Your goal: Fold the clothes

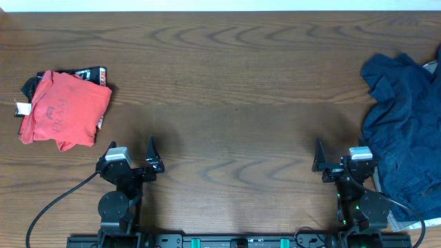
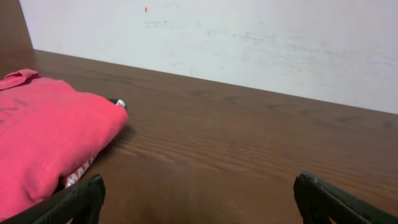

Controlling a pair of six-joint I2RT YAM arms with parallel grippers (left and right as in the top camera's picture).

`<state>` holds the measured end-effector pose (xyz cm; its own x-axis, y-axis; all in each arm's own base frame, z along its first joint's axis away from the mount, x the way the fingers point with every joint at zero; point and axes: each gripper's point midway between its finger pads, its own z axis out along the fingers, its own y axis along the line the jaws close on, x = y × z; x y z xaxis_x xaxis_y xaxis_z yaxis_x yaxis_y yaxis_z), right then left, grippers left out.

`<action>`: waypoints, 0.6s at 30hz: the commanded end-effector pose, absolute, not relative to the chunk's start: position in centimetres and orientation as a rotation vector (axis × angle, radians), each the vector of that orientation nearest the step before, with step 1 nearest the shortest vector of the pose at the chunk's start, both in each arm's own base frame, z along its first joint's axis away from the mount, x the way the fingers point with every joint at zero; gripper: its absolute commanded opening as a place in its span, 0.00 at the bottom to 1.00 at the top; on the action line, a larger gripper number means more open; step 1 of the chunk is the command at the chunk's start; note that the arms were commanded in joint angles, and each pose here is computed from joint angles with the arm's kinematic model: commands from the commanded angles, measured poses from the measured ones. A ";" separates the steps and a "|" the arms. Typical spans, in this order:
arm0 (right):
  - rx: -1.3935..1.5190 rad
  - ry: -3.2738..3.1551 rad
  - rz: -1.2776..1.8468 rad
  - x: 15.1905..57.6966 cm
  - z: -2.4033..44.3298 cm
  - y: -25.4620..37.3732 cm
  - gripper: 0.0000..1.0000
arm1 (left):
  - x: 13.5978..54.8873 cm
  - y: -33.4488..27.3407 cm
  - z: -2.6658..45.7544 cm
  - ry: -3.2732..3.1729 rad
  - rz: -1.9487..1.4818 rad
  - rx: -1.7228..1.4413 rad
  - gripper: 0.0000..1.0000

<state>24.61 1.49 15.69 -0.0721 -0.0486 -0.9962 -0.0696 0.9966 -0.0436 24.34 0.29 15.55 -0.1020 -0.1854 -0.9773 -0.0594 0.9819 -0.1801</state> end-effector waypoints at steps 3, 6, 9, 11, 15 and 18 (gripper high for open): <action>-0.101 1.645 0.006 24.6 15.6 1.4 0.98 | 24.4 0.8 13.8 1.709 -0.064 -0.196 0.98; -0.101 1.644 0.006 24.6 15.6 1.4 0.99 | 24.4 0.8 13.8 1.709 -0.064 -0.196 0.98; -0.101 1.645 0.006 24.6 15.6 1.4 0.99 | 24.4 0.8 13.8 1.709 -0.064 -0.196 0.98; -0.101 1.644 0.006 24.6 15.6 1.4 0.99 | 24.4 0.8 13.8 1.709 -0.064 -0.196 0.98; -0.101 1.645 0.006 24.6 15.6 1.4 0.99 | 24.4 0.8 13.8 1.709 -0.064 -0.196 0.98; -0.101 1.644 0.006 24.6 15.6 1.4 0.99 | 24.4 0.8 13.8 1.709 -0.064 -0.196 0.98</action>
<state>24.61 1.48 15.69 -0.0721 -0.0490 -0.9962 -0.0693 0.9966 -0.0440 24.34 0.34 15.55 -0.1015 -0.1854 -0.9774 -0.0620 0.9817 -0.1798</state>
